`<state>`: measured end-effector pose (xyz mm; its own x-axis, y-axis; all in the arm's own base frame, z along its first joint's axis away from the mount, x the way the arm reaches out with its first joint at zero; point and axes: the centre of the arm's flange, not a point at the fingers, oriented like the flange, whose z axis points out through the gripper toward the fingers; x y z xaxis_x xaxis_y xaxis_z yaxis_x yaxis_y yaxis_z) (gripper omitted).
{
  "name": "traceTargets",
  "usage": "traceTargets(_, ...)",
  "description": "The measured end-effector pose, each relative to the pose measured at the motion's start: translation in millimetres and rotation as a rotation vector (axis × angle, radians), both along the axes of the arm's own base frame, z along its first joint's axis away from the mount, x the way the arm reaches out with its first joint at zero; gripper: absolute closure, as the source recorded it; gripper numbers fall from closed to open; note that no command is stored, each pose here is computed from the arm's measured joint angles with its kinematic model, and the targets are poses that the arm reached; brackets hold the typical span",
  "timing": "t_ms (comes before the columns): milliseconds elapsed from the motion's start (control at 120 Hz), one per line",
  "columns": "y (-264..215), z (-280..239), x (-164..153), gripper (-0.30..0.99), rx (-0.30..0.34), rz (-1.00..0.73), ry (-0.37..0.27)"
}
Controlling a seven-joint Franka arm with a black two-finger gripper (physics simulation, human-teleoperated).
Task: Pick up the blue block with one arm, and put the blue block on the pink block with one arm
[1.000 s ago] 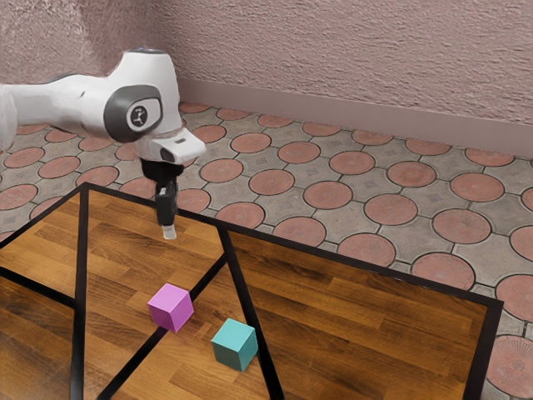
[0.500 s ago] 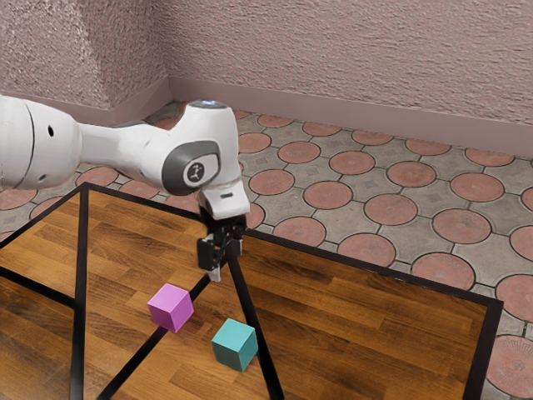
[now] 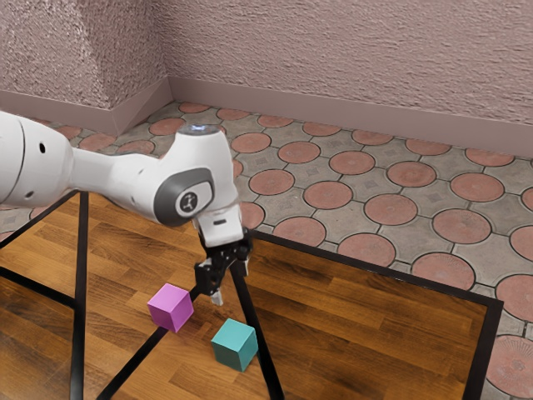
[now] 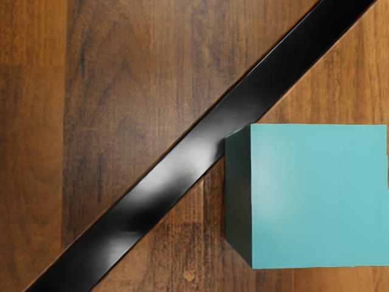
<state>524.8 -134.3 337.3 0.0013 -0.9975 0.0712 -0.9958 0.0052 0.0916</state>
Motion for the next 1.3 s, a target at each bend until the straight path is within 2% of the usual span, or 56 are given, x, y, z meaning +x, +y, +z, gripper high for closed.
traceTargets(392, -15.8, -39.5, -31.5, 0.0, -0.038, -0.021, 0.053)
traceTargets(717, -18.1, -77.5, -40.7, 0.0, -0.048, -0.016, 0.082)
traceTargets(817, -21.5, -78.8, -40.2, 0.05, -0.058, -0.014, 0.07)
traceTargets(1000, -23.9, -68.8, -37.2, 0.36, -0.068, -0.017, 0.033)
traceTargets(1100, -27.4, -42.0, -37.0, 0.4, -0.076, -0.03, -0.023)
traceTargets(1300, -20.2, 16.5, -60.2, 0.41, -0.084, -0.039, -0.115)
